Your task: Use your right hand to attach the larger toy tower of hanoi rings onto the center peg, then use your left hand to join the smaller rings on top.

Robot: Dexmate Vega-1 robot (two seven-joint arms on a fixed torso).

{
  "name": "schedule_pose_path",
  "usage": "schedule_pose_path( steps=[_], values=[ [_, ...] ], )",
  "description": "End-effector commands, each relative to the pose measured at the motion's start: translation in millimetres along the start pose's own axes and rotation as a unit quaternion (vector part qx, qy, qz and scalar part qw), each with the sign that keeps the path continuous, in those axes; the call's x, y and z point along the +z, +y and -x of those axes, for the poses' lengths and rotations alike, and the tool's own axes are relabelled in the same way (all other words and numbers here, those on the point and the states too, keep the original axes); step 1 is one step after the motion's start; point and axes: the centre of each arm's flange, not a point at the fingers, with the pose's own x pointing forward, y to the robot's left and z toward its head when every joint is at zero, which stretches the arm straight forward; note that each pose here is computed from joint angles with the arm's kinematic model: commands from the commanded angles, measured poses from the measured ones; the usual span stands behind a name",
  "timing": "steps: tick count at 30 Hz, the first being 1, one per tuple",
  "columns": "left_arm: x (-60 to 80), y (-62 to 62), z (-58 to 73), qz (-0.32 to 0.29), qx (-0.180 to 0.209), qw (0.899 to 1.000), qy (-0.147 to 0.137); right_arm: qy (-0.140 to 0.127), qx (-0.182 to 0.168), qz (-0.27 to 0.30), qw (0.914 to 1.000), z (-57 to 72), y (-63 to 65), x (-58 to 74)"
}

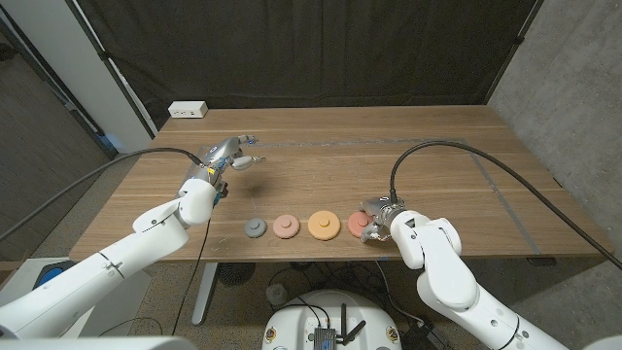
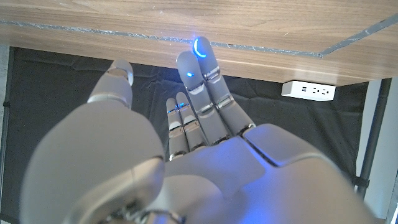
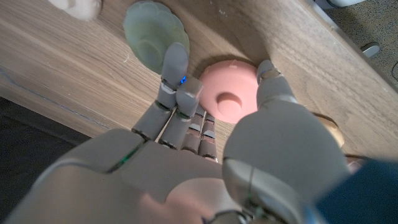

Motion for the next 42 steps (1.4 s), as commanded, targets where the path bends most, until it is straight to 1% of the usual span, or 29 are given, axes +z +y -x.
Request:
schedule_pose_path(
  steps=[1,20,32,42],
  values=[
    [-1.6,0.9,2.9,0.0,0.003,1.0,0.004,-0.009,-0.013,-0.002,0.9999,1.4,-2.0,0.2],
    [-0.7,2.3,2.7,0.0,0.004,1.0,0.0,-0.008,-0.025,0.001,0.9997,11.0,-10.2,3.8],
    [-1.6,3.0,2.8,-0.001,0.003,1.0,0.0,-0.006,-0.029,0.01,0.9995,17.0,-19.6,4.6],
    [-2.9,3.4,2.2,-0.001,0.003,1.0,0.0,-0.011,-0.032,0.014,0.9993,23.4,-28.4,6.4]
  ],
)
